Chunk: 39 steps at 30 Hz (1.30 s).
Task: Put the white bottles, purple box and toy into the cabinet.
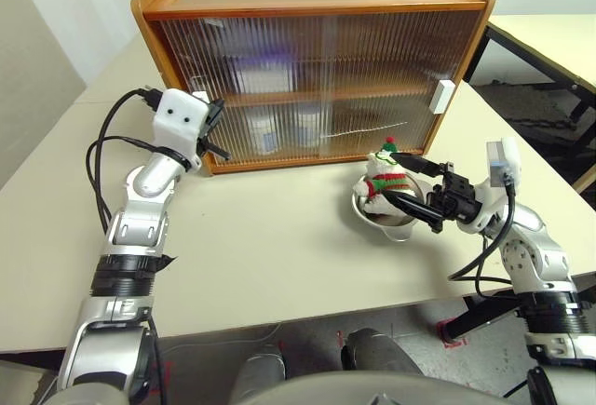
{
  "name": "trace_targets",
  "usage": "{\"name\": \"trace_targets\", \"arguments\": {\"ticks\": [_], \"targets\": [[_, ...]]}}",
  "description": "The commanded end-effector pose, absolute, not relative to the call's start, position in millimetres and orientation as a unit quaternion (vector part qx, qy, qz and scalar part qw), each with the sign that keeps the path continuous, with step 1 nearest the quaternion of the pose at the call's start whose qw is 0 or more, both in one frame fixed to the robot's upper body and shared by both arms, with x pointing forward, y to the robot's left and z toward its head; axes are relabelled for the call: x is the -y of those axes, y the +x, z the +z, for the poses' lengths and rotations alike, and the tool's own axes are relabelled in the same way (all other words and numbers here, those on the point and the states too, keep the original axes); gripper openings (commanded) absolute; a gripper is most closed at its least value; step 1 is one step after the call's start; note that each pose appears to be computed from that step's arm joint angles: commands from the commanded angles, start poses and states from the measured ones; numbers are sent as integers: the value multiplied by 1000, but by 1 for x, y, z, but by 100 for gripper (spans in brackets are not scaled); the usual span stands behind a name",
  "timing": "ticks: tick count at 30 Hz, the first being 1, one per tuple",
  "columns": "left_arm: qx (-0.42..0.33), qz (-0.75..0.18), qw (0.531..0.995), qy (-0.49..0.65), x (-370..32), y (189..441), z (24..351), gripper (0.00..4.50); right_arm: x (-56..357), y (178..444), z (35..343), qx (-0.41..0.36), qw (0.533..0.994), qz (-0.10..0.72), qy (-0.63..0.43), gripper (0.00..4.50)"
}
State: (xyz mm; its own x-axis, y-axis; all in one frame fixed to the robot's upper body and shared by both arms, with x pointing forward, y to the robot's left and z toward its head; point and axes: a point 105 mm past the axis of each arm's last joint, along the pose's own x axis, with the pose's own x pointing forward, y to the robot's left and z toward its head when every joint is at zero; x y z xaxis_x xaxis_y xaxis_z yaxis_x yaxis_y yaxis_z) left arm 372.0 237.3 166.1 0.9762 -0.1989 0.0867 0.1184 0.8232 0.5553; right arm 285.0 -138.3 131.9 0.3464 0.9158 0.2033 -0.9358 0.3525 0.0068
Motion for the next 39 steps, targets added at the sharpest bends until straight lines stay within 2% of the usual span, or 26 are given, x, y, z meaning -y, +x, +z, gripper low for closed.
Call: {"name": "trace_targets", "arguments": {"ticks": [1,10,11,14,22,24,28,31,35,39], "targets": [[45,-42,957,284,-262,367,161,4,136,286,131,79,816,569,57,450],[48,-45,957,283,-261,363,159,4,139,287,130,79,816,570,56,450],[67,-63,962,258,-253,363,160,20,139,288,130,79,816,570,56,450],[94,-100,968,209,-239,361,158,92,140,289,132,80,817,568,54,450],[159,-235,950,127,-206,335,152,378,146,289,137,84,821,562,54,450],[148,-270,946,102,-205,323,141,443,153,292,141,88,828,552,54,450],[127,-330,934,56,-208,301,131,447,172,301,154,99,844,525,56,450],[105,-379,919,28,-207,286,125,450,186,307,161,100,852,510,69,385],[80,-402,912,7,-216,270,118,450,210,323,178,123,877,460,61,235],[57,-404,913,12,-220,264,107,450,232,339,176,109,910,399,25,75]]}}
